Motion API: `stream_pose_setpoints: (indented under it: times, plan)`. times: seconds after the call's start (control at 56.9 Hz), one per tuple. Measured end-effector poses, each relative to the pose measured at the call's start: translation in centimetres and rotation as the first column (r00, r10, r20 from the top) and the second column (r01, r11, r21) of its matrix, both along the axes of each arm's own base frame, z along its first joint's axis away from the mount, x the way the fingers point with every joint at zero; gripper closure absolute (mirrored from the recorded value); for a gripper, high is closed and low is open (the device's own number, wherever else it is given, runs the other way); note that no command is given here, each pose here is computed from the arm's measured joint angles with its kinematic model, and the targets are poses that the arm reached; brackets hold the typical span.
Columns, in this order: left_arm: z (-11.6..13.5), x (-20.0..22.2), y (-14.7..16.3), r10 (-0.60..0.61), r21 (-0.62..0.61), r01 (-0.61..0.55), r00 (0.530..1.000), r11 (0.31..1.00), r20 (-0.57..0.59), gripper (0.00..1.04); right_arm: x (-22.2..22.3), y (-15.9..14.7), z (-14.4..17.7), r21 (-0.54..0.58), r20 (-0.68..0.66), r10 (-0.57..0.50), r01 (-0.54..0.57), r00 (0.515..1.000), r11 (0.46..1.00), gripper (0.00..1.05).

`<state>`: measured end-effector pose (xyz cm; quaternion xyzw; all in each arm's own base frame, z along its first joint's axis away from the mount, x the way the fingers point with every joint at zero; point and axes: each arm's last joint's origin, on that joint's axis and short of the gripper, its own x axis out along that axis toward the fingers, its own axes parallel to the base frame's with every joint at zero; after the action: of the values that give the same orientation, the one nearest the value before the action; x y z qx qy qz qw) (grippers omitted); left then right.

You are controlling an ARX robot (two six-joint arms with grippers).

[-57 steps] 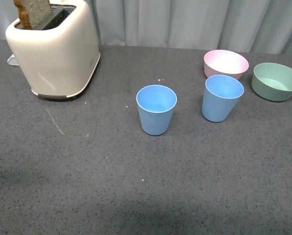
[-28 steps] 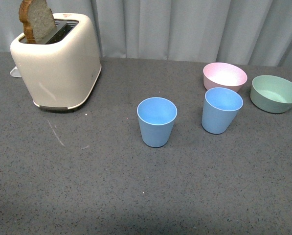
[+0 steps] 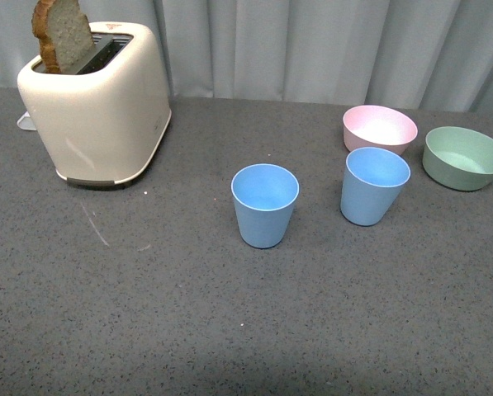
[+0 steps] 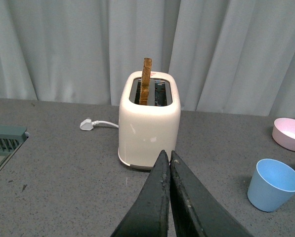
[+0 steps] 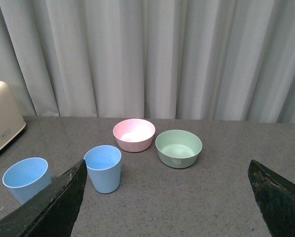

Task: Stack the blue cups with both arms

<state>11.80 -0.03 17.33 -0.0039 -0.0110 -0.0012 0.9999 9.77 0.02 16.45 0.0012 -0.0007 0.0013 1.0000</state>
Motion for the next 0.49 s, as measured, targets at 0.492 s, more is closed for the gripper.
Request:
stream_pose_setpoints:
  times: [0.492]
  plan:
    - [0.0, -1.1, 0.0, 0.000, 0.000, 0.000, 1.000, 1.000, 0.001, 1.01, 0.0, 0.0, 0.0, 0.000, 0.000, 0.000, 0.000, 1.000, 1.000, 0.10]
